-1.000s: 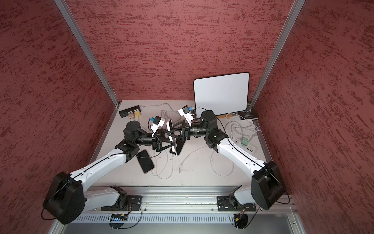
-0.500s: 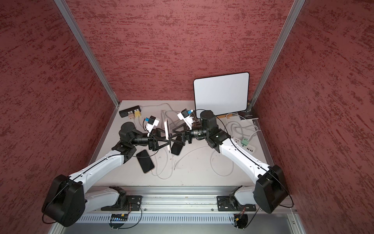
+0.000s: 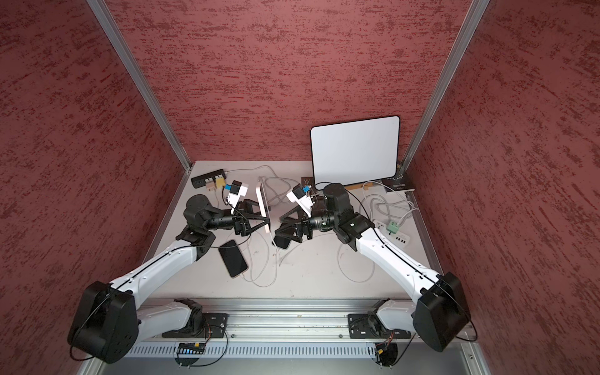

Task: Unplug the charging cable from the phone
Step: Remove the charging cable from the phone.

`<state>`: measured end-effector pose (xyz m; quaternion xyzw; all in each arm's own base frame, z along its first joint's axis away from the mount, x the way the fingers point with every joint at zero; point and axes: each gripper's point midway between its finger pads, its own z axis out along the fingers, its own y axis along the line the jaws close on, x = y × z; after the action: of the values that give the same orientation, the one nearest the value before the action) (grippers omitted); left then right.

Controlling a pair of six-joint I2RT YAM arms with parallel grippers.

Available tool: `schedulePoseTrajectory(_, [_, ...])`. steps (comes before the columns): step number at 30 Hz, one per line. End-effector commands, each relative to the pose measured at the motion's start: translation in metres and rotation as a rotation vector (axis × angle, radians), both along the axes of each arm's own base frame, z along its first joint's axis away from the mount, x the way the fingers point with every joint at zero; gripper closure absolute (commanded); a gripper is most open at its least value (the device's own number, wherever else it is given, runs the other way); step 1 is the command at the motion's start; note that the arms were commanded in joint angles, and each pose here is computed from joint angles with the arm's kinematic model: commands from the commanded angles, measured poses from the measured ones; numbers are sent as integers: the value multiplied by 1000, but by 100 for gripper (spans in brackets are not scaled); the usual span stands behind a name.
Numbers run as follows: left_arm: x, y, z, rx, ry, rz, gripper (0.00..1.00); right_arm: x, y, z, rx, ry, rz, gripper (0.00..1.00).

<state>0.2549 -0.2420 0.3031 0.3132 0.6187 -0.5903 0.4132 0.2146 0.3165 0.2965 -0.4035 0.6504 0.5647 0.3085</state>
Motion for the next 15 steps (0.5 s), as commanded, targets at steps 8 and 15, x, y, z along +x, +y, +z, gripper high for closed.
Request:
schedulePoseTrajectory(8, [-3, 10, 28, -51, -102, 55, 76, 2, 13, -13, 64, -127, -15, 36])
schedulePoseTrajectory(15, [-4, 11, 31, -55, -108, 61, 74, 5, 28, -30, 41, -138, -13, 45])
